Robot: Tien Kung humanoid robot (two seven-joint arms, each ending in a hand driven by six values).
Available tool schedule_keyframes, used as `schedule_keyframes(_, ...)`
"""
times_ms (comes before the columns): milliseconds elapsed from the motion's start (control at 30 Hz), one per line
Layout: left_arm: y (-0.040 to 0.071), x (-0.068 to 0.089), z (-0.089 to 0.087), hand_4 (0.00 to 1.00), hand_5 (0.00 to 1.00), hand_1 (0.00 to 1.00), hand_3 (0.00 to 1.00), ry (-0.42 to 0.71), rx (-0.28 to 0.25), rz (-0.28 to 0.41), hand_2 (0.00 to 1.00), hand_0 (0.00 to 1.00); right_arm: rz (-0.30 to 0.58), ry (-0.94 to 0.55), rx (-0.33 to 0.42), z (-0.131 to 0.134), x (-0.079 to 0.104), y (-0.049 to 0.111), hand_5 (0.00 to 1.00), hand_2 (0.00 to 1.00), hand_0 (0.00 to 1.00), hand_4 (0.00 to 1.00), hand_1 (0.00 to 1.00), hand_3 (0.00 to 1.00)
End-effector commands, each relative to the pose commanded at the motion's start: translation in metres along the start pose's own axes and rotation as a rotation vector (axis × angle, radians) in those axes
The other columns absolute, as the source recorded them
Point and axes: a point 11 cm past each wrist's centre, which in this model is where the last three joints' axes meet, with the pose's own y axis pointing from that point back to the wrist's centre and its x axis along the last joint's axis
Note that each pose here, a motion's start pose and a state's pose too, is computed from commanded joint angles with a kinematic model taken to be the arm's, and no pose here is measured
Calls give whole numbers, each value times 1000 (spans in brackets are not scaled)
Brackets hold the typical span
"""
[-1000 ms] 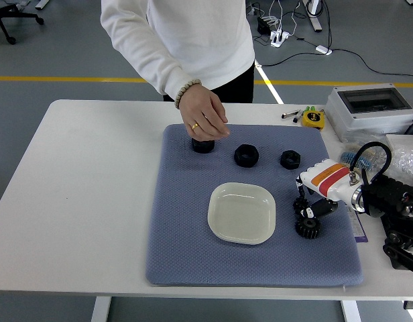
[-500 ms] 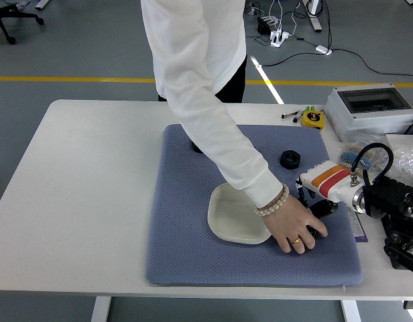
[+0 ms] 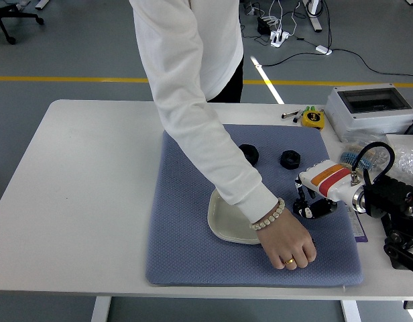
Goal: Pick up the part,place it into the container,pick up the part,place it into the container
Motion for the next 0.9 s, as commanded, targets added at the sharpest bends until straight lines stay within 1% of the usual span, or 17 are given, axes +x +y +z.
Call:
schedule_keyframes(333,0,-1,-1,670,623,655,578,-2,2,-2,673,704,29,-17,-4,1,7,0,488,351,42,729,223,432)
schedule_keyframes(367,0,-1,-1,671,624,660,578,-3,3,-2,674,704,35,-19,-5,1,9,0,471,350,44,722,219,432)
schedule_keyframes(600,0,0,-1,671,624,657,578,-5,2,-2,674,704,70,-29,-6,1,21,3,467,348,43,724,218,433)
schedule_keyframes(767,0,0,1,671,625,658,577,-4,-1,-1,673,704,114,-34,8,-5,35,10,464,349,43,723,217,436)
schedule_keyframes(900,0,2,2,671,625,658,577,-5,-3,0,673,704,159,-37,46,-19,51,16,464,349,43,723,217,436)
